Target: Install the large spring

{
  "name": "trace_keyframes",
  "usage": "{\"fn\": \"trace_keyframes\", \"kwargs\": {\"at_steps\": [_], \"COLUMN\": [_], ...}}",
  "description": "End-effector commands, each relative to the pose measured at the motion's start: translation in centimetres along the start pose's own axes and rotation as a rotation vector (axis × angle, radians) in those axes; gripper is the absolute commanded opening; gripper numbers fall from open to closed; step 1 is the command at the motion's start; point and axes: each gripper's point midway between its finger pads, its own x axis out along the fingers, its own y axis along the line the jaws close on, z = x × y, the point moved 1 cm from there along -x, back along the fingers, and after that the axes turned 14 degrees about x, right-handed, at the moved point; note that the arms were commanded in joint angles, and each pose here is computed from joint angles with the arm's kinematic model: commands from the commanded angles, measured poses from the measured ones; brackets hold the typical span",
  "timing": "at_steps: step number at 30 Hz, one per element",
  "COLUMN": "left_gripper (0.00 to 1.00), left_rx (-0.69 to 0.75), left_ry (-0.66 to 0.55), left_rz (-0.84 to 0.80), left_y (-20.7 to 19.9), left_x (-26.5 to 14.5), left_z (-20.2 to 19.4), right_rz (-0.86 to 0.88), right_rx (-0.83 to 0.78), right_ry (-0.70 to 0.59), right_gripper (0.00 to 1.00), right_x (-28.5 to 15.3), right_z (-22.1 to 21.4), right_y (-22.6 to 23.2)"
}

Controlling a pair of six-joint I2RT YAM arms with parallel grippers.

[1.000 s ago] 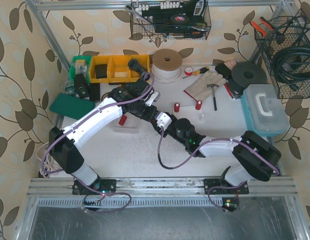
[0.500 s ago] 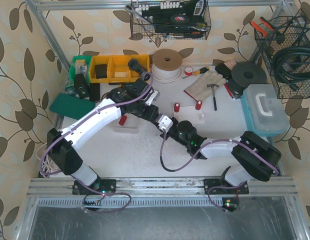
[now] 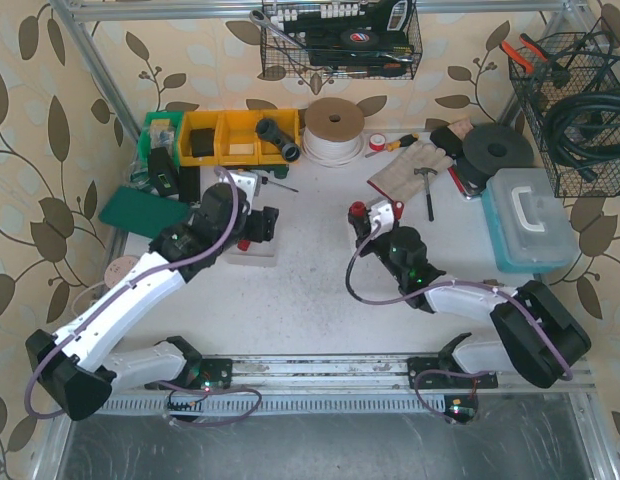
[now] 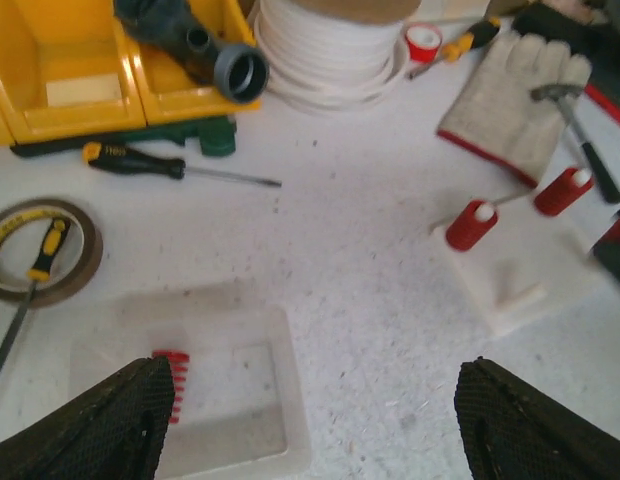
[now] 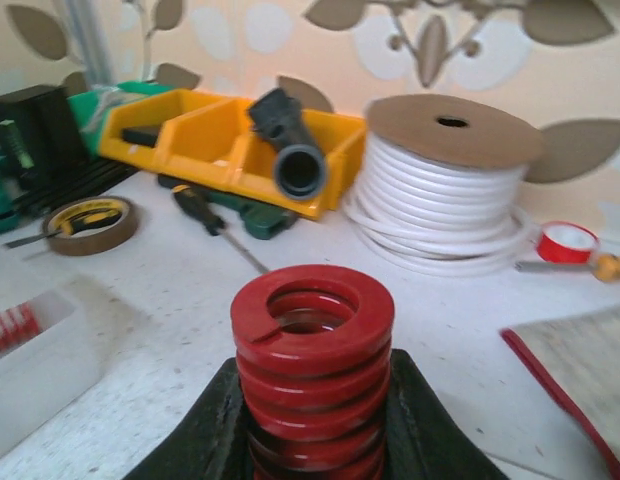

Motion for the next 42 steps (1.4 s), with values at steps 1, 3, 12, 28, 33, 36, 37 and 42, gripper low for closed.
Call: {"fn": "trace_keyframes", "kwargs": {"at_steps": [1,3,12,28,33,36,37,42], "left_gripper": [0.8,0.8,0.79,0.79,0.79,0.79,0.79,0.79], "left_rx": [-0.006,0.003,0.057,0.078,0.078,0.078,0.078,0.079], "left_ry": [-0.054,-0.038,-0.021,-0.059,-0.054,-0.053,-0.052,-0.049], "left_rz": [0.024,0.002,-0.049,-0.091,-0.092,-0.09,-0.09,-0.089], "left_y": [0.2,-0.2,-1.2,-1.8,-1.8,-1.8,-1.8,-1.8], "left_x": [2.0,3.0,5.4,5.0,5.1,5.1,5.1,5.2], "left_z": [-2.2,-4.2,-8.6,-9.2,-9.3,-9.3,-9.4,-9.4], "right_rz": [-0.037,-0.03,0.009,0.022,0.011,0.0,-0.007,-0.024], "right_rx": [0.155,0.146,0.21,0.116,0.114,0.117,0.115,0.112], "right_ry": [-0.01,-0.003,-0.042,-0.022,-0.011,-0.01,-0.007,-0.005], "right_gripper": [0.0,0.0,0.0,0.0,0.0,0.0,0.0,0.0], "right_x": [-0.6,-0.6,-0.2,-0.4,0.2,0.5,0.6,0.7], "right_z": [-0.1,-0.1,-1.4,-3.6,-4.3,-4.7,-4.9,-6.0], "right_y": [-2.4,-2.4,-2.8,-3.0,-3.3,-3.5,-3.7,-4.2]}}
